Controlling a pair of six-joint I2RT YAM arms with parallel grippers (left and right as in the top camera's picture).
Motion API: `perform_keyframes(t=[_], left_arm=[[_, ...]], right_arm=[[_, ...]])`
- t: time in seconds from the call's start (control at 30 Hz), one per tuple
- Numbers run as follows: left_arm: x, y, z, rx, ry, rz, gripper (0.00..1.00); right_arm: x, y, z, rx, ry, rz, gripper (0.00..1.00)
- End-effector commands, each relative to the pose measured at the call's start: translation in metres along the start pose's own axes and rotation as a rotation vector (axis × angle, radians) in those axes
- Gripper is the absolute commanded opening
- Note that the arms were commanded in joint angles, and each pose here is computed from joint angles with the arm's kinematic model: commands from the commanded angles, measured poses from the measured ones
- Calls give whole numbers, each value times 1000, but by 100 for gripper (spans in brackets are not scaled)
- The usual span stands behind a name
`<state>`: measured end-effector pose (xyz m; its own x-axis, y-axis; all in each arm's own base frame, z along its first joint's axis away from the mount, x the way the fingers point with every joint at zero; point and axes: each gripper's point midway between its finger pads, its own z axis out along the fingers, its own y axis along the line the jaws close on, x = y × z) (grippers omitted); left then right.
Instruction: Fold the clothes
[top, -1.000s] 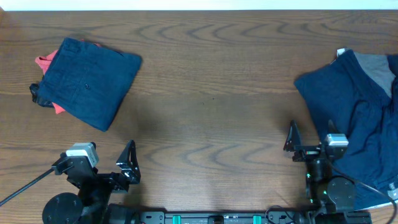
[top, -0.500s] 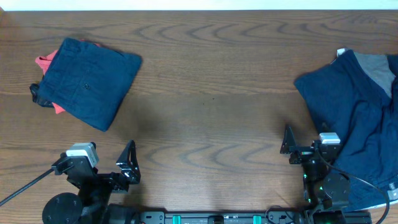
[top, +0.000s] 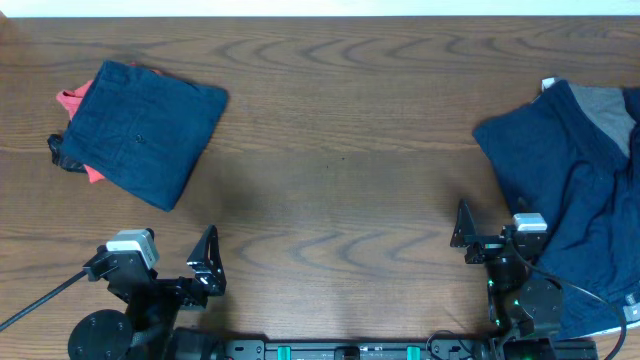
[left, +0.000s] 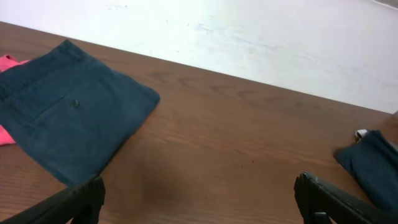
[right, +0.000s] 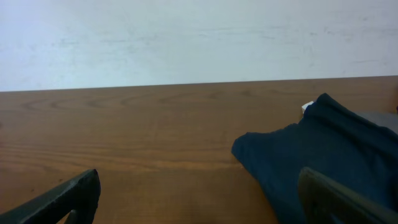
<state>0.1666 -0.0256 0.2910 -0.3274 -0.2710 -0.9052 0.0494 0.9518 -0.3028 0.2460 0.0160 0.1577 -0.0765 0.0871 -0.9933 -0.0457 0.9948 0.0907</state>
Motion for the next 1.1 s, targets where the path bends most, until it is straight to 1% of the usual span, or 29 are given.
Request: perform_keyframes(t=[0.0, 0.13, 0.27, 0.4, 0.5, 0.67, 0.73, 0.93, 1.03, 1.07], left_arm=[[2, 1, 1, -2, 2, -11, 98], [8, 4, 2, -14, 24, -10, 98], [27, 24, 3, -106, 56, -1, 98], [54, 51, 18, -201, 52, -32, 98], [70, 65, 37, -228, 10, -45, 98], [76, 76, 70, -210, -112, -28, 98], [73, 76, 81, -187, -167, 0, 98], [62, 69, 99, -122, -321, 162, 98], [69, 72, 105, -119, -343, 176, 98], [76, 74, 107, -127, -310, 174, 98]], right_arm=[[1, 4, 0, -20, 3, -14, 99], [1, 4, 0, -20, 3, -14, 99], [1, 4, 0, -20, 3, -14, 99], [1, 4, 0, -20, 3, -14, 99], [1, 4, 0, -20, 3, -14, 99], [1, 4, 0, -20, 3, -14, 99], [1, 4, 0, -20, 3, -14, 99], [1, 4, 0, -20, 3, -14, 99], [1, 4, 0, -20, 3, -14, 99], [1, 4, 0, -20, 3, -14, 99]])
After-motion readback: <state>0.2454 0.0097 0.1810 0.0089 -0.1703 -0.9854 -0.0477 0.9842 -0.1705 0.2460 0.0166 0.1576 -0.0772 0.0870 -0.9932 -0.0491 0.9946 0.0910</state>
